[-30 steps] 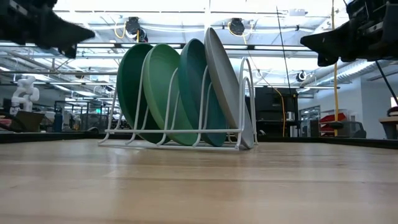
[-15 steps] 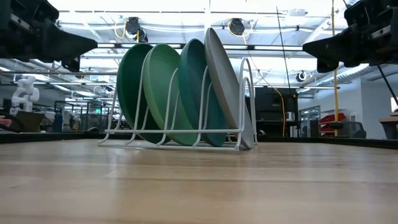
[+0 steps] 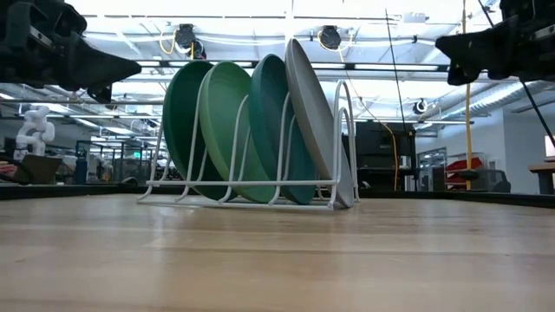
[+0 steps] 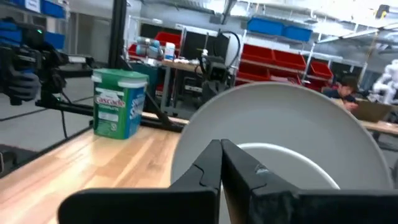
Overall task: Sort dishes
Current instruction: Return to Home Position
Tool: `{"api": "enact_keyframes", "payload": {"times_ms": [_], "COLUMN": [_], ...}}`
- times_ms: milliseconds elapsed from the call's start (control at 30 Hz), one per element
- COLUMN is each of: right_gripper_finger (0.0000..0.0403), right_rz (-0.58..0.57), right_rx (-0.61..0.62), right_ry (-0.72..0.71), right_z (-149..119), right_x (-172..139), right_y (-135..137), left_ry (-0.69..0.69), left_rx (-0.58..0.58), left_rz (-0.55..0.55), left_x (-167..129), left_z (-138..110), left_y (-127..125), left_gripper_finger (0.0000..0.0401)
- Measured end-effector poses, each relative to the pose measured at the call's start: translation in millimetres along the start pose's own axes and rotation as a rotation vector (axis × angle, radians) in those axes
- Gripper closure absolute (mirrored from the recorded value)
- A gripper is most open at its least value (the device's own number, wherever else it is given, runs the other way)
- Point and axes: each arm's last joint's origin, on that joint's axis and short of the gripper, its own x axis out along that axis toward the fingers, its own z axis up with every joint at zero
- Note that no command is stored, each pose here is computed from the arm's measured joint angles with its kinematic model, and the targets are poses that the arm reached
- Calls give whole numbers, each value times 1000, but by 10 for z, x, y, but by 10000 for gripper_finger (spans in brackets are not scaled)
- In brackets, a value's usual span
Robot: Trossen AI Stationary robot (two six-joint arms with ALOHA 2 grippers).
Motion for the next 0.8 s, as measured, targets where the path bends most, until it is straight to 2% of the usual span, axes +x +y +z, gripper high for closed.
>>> {"api": "enact_keyframes", "payload": {"times_ms": [300,433,600,800], "right_gripper_finger": [403,403,403,397], "right_rz": [3,9,5,5], "right_rx": [29,47,142,150], "right_ry": [1,16,29,31], "right_z": [-2,-15,-27,-28], "right_x": [-189,-186,-188,-188], "right_y": [-9,-6,-5,-5], "left_ry": [24,23,21,21], "left_rx": [13,13,13,13], "left_rz": [0,3,4,4], "left_x": [14,15,16,16], "left_z": [-20,-20,-19,-20], "left_y": [-3,-2,-2,-2], "left_gripper_finger": [401,401,401,401]}}
